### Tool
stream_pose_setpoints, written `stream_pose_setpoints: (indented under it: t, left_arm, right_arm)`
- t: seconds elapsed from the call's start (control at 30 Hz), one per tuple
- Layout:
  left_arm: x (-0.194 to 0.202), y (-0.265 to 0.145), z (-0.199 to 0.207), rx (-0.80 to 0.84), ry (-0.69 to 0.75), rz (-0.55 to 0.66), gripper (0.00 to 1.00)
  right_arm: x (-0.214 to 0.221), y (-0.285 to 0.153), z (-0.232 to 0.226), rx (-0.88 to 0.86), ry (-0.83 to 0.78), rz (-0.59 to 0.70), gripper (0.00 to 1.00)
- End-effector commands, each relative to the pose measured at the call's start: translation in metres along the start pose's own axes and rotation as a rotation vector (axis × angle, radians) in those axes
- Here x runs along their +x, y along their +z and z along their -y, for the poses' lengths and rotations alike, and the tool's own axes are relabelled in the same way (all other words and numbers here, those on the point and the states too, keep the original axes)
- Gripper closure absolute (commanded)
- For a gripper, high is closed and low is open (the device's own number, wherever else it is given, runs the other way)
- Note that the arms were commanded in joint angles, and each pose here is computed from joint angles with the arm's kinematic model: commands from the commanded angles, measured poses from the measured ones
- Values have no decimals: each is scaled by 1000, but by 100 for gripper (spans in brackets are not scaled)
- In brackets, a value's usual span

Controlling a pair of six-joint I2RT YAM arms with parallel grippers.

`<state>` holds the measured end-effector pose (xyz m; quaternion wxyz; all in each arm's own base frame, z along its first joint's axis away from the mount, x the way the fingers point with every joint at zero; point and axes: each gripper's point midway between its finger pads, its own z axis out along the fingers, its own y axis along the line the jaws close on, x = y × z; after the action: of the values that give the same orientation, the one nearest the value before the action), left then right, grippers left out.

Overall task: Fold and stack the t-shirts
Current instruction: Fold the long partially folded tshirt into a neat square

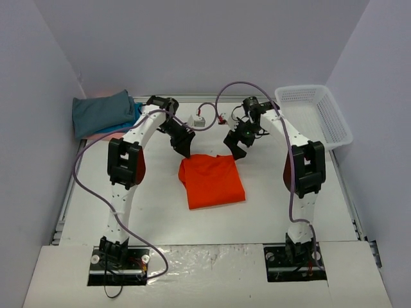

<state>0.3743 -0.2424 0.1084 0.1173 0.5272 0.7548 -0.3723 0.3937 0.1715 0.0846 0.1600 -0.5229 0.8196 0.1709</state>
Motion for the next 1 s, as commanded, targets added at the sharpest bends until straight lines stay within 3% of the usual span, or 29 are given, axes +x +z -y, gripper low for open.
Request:
stream_pose_setpoints:
  t: [0.0,0.23,0.37,0.5,0.6,0.77,0.97]
  left_arm:
    - [-10,-54,89,115,-19,-6,71]
    - [-8,-99,111,35,5,60,67]
    - [3,-128,90,-58,-116,190,67]
    - [21,-166,39,-193,-414,440,67]
    - [46,-196,17,-297,-521,553,67]
    - [78,-212,1,-409,-651,601,67]
    - [85,-224,14,-543,-629,609,62]
  right_arm:
    - [-30,-45,-1,119,-22,105,0]
    - [-28,-82,-41,144,-54,193,0]
    - [-21,-78,-96,137,-137,139,0]
    - [-25,-52,-164,48,-242,82,0]
    - [-19,-34,-175,13,-275,32,2]
    - [-13,11,-194,-50,-339,-94,11]
    - [-12,55,-217,-152,-394,-172,15]
